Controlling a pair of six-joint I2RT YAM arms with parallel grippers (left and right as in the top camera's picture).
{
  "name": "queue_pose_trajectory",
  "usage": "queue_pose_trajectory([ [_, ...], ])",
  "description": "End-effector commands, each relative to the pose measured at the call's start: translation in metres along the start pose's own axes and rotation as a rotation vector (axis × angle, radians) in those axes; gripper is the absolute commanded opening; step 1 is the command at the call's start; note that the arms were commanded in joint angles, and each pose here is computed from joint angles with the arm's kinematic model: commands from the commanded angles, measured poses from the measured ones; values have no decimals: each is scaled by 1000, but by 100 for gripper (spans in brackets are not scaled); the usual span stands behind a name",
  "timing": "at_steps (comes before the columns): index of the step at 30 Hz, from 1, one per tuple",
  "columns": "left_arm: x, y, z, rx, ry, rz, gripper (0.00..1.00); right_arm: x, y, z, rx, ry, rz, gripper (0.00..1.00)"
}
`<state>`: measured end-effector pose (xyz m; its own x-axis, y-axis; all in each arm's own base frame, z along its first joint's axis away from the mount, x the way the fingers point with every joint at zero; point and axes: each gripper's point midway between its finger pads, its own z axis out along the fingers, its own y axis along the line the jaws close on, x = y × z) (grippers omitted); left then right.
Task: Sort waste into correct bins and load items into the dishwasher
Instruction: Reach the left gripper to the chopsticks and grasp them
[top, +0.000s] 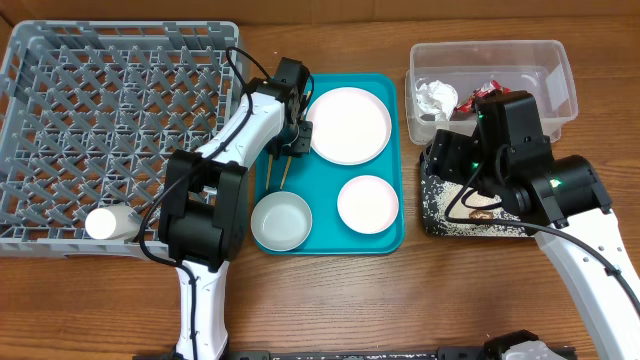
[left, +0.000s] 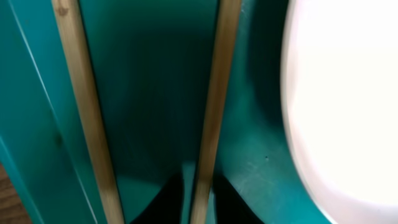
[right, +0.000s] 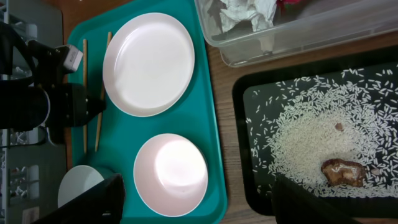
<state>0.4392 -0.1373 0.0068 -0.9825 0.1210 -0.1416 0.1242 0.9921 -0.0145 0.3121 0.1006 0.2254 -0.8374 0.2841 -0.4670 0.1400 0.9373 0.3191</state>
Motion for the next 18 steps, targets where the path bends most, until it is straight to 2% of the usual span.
queue_pose_trajectory([
  [1,4,2,9,-10,21,15,4,-5,3,-6,-16,-19,3,77],
  [8,-2,8,-16,-13,26,-1,4,-3,2,-6,-12,-12,3,76],
  [14,-36,27,-95,-3,-86,-51,4,-3,2,-6,-10,-9,3,76],
  [18,-39,46,-154,-24,-145,-87,4,-2,2,-6,-10,-8,3,76],
])
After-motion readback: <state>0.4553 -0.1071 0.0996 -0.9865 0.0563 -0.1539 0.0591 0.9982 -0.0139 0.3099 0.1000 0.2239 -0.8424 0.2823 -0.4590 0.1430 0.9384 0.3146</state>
